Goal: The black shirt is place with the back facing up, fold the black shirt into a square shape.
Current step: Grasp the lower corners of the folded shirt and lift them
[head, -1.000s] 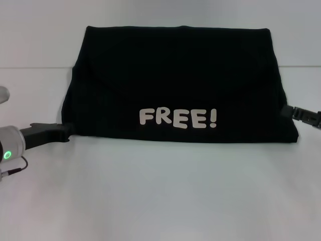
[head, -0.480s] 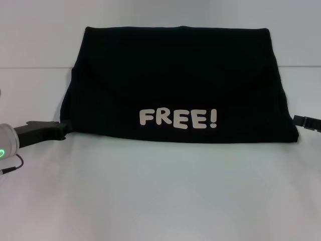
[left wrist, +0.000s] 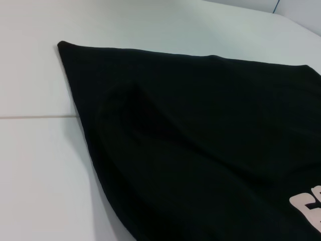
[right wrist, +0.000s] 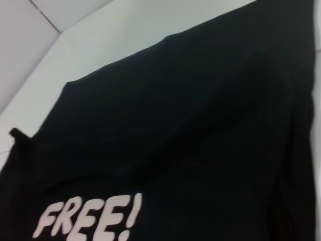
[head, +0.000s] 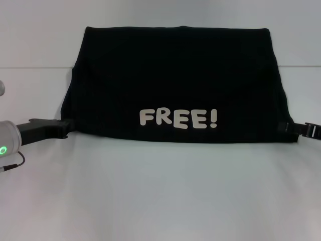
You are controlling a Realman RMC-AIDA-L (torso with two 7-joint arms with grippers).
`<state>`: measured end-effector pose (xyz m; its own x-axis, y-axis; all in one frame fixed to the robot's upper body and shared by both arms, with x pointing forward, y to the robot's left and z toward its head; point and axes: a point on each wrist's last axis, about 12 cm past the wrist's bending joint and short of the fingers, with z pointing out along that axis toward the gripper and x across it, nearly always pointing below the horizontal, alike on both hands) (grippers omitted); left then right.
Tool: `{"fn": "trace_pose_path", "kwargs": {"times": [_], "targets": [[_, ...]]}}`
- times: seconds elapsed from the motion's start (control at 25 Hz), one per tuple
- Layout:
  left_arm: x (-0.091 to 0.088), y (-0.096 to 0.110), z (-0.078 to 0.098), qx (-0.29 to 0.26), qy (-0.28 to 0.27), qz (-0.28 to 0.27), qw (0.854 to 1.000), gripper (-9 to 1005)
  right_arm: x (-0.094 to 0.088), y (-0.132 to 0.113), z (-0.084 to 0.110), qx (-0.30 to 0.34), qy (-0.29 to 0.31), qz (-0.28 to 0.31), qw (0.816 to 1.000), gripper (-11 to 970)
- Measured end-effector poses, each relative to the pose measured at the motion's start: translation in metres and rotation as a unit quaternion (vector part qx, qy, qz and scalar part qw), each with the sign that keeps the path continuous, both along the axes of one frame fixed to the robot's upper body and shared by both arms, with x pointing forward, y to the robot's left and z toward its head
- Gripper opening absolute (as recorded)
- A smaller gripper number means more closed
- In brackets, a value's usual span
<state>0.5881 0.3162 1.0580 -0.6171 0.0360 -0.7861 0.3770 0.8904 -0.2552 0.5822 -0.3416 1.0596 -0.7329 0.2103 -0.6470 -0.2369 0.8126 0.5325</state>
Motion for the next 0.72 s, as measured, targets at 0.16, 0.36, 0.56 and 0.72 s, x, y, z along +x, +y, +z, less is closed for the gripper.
{"fn": "trace_pose_path", "kwargs": {"times": [0.16, 0.36, 0.56, 0.72], "targets": [[0.0002, -0.0001, 0.0001, 0.0, 0.0, -0.001, 1.0, 3, 0.0021, 0.0016, -0.0023, -0.009, 0.0, -0.008, 1.0, 624], [0.0001, -0.0001, -0.0001, 0.0, 0.001, -0.001, 1.0, 2, 0.004, 0.0023, -0.0031, -0.015, -0.001, -0.013, 1.0, 623], [-0.0002, -0.0001, -0.0005, -0.001, 0.002, 0.0, 1.0, 3, 0.0052, 0.0055, -0.0048, -0.019, 0.001, -0.012, 1.0, 624], [-0.0002, -0.0001, -0.0005, -0.001, 0.002, 0.0, 1.0, 3, 0.0049, 0.0087, -0.0087, -0.023, 0.006, -0.014, 1.0, 623]]}}
